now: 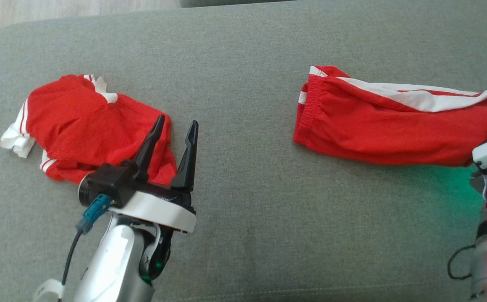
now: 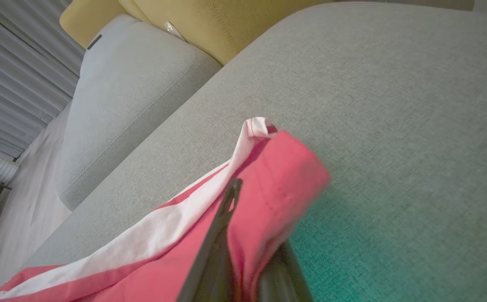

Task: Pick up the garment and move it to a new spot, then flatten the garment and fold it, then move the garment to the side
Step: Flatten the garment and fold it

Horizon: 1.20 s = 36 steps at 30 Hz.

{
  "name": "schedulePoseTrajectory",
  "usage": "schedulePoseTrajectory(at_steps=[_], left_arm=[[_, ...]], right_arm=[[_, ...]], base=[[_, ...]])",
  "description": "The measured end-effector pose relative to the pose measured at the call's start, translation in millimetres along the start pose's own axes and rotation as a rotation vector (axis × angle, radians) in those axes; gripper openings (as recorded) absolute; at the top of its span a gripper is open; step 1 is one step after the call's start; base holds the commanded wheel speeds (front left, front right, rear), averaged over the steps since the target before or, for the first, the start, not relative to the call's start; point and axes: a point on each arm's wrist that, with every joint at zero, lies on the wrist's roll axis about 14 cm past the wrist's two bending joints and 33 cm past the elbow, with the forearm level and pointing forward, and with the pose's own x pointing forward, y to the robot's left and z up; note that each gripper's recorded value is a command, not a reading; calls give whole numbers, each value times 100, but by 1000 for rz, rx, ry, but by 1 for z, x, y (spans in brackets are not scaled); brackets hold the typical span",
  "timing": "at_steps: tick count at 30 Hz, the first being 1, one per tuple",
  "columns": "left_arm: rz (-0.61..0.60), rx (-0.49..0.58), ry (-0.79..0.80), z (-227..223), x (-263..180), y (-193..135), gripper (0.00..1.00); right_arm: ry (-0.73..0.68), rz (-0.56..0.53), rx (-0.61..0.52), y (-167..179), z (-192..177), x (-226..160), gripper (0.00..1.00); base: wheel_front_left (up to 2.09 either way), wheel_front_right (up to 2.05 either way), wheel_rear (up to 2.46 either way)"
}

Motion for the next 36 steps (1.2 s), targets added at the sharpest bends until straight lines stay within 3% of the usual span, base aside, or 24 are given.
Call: schedulePoseTrajectory(at_steps=[14,23,36], left_arm=[[6,12,-7,5,-4,3,100],[12,18,-15,9,-12,2,100],[76,36,-34,19,-28,20,100]], right_arm=[[-37,27,-41,7,3,-8,0],[-120,242,-104,78,13,-20,0],[-48,578,-233,184,-40,-46,0]], base=[[0,0,0],[0,0,0],[0,0,0]])
